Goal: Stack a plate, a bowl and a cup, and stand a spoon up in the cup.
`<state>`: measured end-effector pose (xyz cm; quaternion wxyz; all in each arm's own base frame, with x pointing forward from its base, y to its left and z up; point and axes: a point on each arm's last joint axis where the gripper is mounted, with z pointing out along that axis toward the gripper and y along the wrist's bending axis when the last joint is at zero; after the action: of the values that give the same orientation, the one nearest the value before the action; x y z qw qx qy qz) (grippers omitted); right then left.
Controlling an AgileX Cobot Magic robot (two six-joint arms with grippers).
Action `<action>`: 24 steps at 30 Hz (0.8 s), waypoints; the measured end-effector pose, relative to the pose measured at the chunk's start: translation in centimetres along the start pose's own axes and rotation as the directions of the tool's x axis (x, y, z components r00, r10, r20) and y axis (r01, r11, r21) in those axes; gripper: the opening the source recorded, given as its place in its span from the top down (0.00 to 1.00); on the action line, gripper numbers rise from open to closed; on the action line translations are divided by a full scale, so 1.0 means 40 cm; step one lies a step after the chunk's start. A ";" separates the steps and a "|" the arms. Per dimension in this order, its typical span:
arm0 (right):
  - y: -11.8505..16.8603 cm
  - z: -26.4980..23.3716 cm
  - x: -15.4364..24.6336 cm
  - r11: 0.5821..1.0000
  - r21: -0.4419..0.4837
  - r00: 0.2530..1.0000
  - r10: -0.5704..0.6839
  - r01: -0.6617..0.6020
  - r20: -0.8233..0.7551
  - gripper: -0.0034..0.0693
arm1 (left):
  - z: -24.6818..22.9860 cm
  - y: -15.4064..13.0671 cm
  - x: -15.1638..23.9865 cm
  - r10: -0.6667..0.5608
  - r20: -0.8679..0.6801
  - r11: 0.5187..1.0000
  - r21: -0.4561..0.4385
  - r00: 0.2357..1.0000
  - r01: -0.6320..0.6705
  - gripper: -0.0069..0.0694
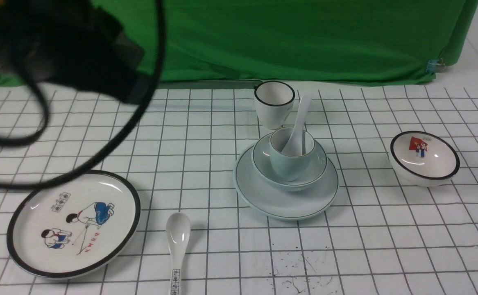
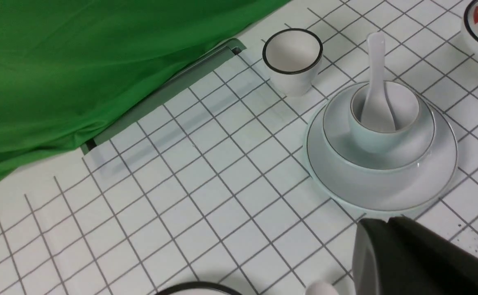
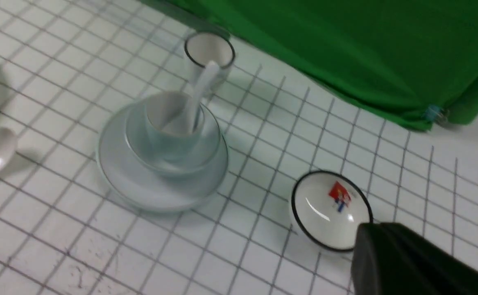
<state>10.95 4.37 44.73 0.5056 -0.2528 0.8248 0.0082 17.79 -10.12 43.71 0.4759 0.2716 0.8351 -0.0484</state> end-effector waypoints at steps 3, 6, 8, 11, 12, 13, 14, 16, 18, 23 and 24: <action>0.011 0.013 -0.008 1.000 -0.028 0.996 0.008 -0.006 0.084 0.94 | -0.084 -0.005 0.125 -0.066 0.036 0.998 0.000 0.997 0.066 0.96; 0.021 0.020 -0.006 0.999 -0.052 0.991 -0.005 0.012 0.134 0.94 | -0.134 -0.009 0.211 -0.107 0.079 0.994 0.002 0.991 0.108 0.96; 0.033 0.026 0.007 0.997 -0.078 0.982 -0.003 0.019 0.191 0.94 | -0.161 -0.017 0.297 -0.153 0.120 0.988 0.010 0.981 0.153 0.96; 0.043 0.025 0.026 0.996 -0.093 0.964 0.010 0.016 0.267 0.94 | -0.189 -0.023 0.373 -0.197 0.199 0.980 0.024 0.960 0.197 0.96; 0.048 0.021 0.039 0.995 -0.097 0.950 0.019 0.012 0.312 0.94 | -0.207 -0.026 0.406 -0.212 0.259 0.977 0.034 0.942 0.210 0.96; 0.051 0.013 0.055 0.996 -0.092 0.928 0.030 0.005 0.372 0.94 | -0.212 -0.030 0.437 -0.217 0.298 0.976 0.041 0.930 0.214 0.96; 0.053 0.006 0.067 0.996 -0.086 0.909 0.033 0.003 0.415 0.94 | -0.218 -0.032 0.457 -0.223 0.330 0.974 0.047 0.917 0.219 0.96; 0.054 -0.009 0.087 0.997 -0.072 0.874 0.035 0.000 0.485 0.94 | -0.230 -0.034 0.484 -0.227 0.388 0.973 0.055 0.893 0.223 0.96; 0.056 -0.027 0.112 0.998 -0.055 0.828 0.036 -0.006 0.559 0.94 | -0.238 -0.036 0.508 -0.226 0.430 0.973 0.057 0.874 0.223 0.96; 0.057 -0.048 0.137 0.999 -0.039 0.772 0.038 -0.017 0.635 0.94 | -0.248 -0.036 0.522 -0.226 0.461 0.973 0.059 0.858 0.225 0.96; 0.057 -0.048 0.137 0.999 -0.039 0.769 0.038 -0.017 0.638 0.93 | -0.247 -0.036 0.522 -0.223 0.462 0.973 0.057 0.858 0.223 0.95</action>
<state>6.40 3.59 40.52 0.7517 -0.2304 0.6074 0.1136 1.12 0.52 31.68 0.6530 0.1541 0.7223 -0.1676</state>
